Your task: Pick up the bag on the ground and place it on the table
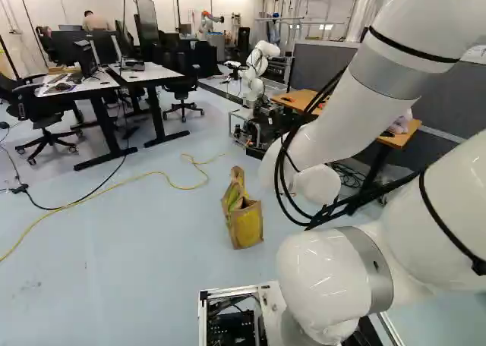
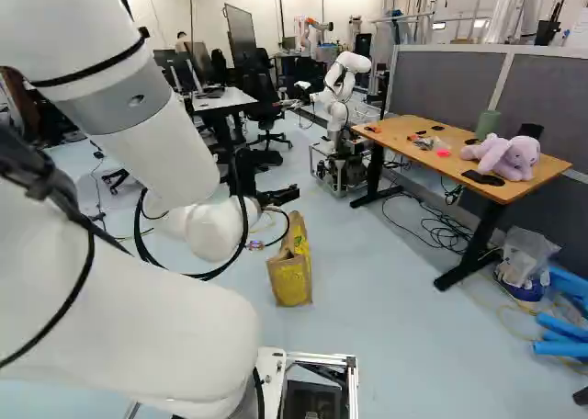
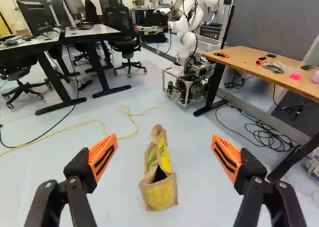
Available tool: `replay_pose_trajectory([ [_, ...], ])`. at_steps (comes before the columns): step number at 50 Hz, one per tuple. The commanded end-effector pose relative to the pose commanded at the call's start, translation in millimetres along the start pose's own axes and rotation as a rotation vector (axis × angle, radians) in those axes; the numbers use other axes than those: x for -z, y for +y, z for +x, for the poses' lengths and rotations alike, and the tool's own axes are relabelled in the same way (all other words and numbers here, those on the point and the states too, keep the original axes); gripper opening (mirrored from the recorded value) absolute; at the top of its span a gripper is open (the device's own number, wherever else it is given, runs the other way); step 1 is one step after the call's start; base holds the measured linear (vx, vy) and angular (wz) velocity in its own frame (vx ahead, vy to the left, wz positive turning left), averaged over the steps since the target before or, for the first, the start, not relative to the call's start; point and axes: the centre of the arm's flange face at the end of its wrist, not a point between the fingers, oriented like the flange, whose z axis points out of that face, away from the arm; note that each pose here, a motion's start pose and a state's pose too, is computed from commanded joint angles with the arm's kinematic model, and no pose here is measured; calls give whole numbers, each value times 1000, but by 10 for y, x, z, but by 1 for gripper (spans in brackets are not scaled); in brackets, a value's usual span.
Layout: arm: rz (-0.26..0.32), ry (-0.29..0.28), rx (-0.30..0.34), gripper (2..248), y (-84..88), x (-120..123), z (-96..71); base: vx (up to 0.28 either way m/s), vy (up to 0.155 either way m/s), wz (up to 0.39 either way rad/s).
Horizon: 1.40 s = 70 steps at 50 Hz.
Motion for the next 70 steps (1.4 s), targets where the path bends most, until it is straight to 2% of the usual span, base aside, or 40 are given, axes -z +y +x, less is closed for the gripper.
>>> replay_pose_trajectory([
  [54, 0, 0, 0, 247, 0, 0, 0, 183, 54, -27],
  [70, 0, -1, 0, 247, 0, -17, 9, 67, 8, -2],
])
